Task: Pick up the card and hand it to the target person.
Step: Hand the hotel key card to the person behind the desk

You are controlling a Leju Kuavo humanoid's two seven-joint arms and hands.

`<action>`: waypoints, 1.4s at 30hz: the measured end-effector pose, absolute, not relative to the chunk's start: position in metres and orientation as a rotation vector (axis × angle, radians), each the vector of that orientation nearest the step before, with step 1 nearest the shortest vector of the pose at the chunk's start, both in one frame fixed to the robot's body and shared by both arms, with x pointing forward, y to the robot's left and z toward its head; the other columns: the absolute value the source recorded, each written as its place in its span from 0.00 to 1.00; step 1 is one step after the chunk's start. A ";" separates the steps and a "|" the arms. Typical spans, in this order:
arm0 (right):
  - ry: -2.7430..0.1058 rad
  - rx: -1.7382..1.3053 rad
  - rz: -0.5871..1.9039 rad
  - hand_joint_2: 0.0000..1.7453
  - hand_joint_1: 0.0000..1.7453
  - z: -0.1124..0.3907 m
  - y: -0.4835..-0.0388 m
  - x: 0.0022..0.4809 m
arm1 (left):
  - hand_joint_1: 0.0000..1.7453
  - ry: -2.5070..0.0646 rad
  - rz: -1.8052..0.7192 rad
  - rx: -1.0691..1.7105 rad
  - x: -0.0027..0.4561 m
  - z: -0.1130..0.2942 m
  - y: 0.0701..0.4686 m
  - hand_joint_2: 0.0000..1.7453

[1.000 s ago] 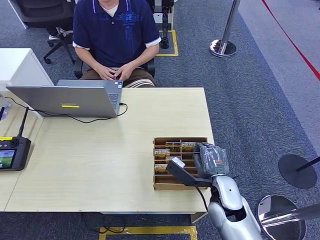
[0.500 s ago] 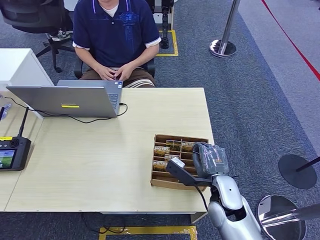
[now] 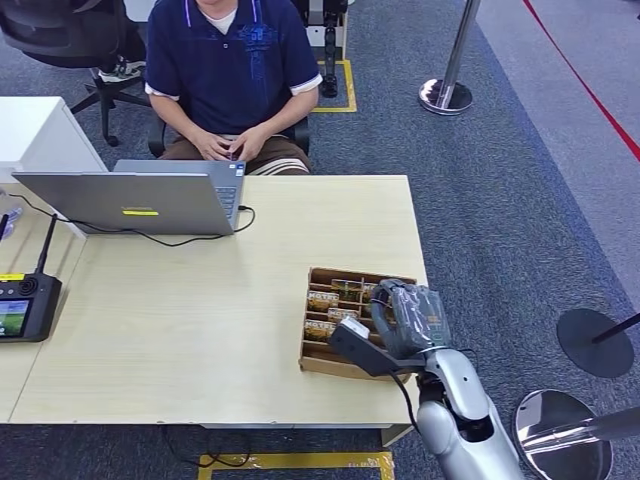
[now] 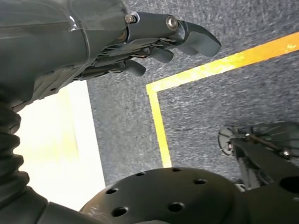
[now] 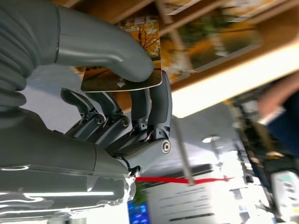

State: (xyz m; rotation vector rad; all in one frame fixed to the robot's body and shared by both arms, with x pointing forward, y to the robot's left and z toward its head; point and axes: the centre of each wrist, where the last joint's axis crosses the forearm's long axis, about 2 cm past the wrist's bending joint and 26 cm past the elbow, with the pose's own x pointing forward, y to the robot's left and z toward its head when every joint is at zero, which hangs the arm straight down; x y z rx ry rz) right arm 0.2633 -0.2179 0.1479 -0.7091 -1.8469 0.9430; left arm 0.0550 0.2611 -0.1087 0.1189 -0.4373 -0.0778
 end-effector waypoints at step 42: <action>-2.109 0.138 0.407 1.00 0.93 0.141 -0.142 0.325 | 0.00 -0.446 -0.118 0.116 0.067 -0.107 0.262 1.00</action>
